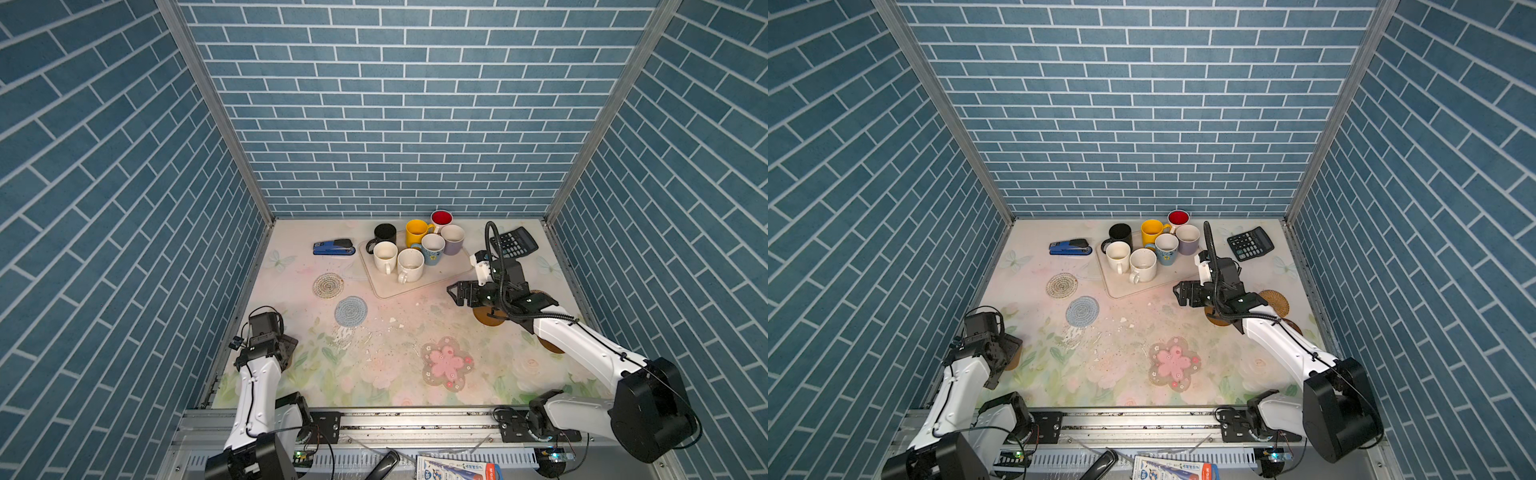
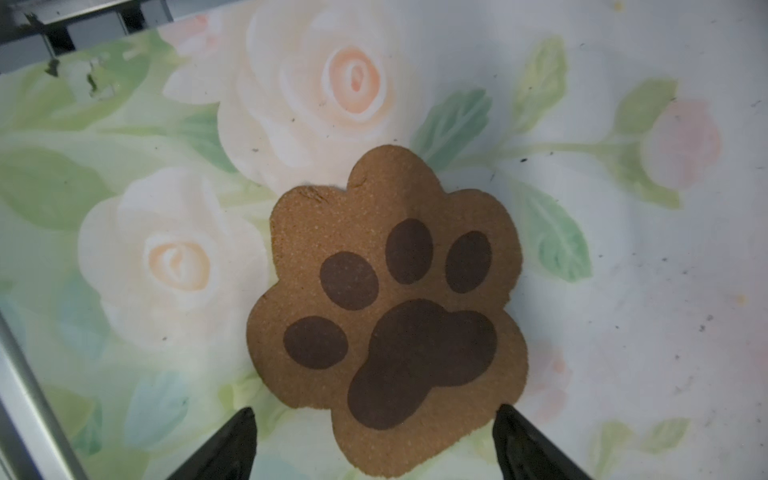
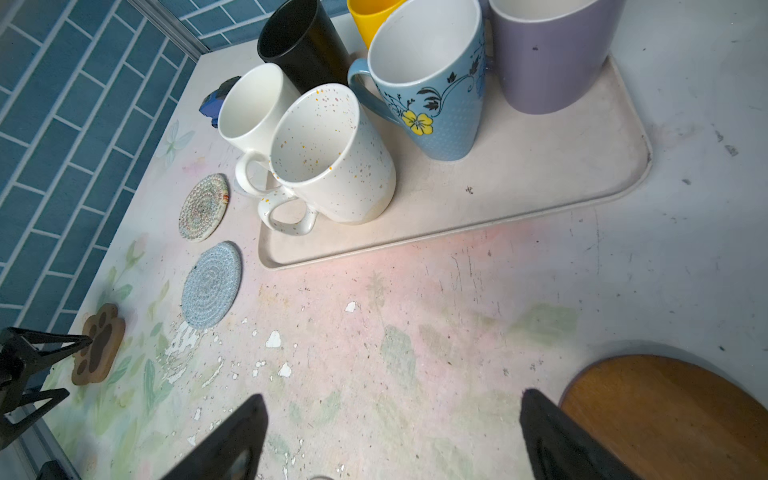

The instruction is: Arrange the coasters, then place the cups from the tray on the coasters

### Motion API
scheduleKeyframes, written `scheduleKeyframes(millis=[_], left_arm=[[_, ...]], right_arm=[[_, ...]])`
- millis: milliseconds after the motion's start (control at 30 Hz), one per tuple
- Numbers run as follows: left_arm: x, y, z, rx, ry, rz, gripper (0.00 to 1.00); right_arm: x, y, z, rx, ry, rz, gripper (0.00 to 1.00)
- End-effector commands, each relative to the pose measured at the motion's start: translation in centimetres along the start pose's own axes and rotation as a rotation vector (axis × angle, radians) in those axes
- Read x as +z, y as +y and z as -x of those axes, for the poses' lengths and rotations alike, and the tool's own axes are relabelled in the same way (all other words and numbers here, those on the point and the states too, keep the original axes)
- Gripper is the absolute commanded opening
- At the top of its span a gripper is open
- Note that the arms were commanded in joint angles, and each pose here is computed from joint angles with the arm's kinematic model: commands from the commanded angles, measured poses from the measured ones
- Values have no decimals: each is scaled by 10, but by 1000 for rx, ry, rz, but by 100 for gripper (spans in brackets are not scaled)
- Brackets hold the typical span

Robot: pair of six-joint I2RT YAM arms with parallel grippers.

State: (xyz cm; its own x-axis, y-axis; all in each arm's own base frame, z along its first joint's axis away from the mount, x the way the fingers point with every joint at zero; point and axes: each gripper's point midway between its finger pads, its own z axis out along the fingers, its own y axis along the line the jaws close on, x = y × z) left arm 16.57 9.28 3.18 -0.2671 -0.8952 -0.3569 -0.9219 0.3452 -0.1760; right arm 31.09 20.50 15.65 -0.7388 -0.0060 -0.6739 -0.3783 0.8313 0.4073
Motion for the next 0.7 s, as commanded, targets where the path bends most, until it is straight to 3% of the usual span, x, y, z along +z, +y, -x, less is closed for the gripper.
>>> scheduleKeyframes(millis=[0,667], left_arm=[[4,-5,4,16,1,-24,90],[21,-9,16,34,4,-5,91]], right_arm=[[3,4,-2,13,-5,25,95],[3,9,-1,9,-5,49,95]])
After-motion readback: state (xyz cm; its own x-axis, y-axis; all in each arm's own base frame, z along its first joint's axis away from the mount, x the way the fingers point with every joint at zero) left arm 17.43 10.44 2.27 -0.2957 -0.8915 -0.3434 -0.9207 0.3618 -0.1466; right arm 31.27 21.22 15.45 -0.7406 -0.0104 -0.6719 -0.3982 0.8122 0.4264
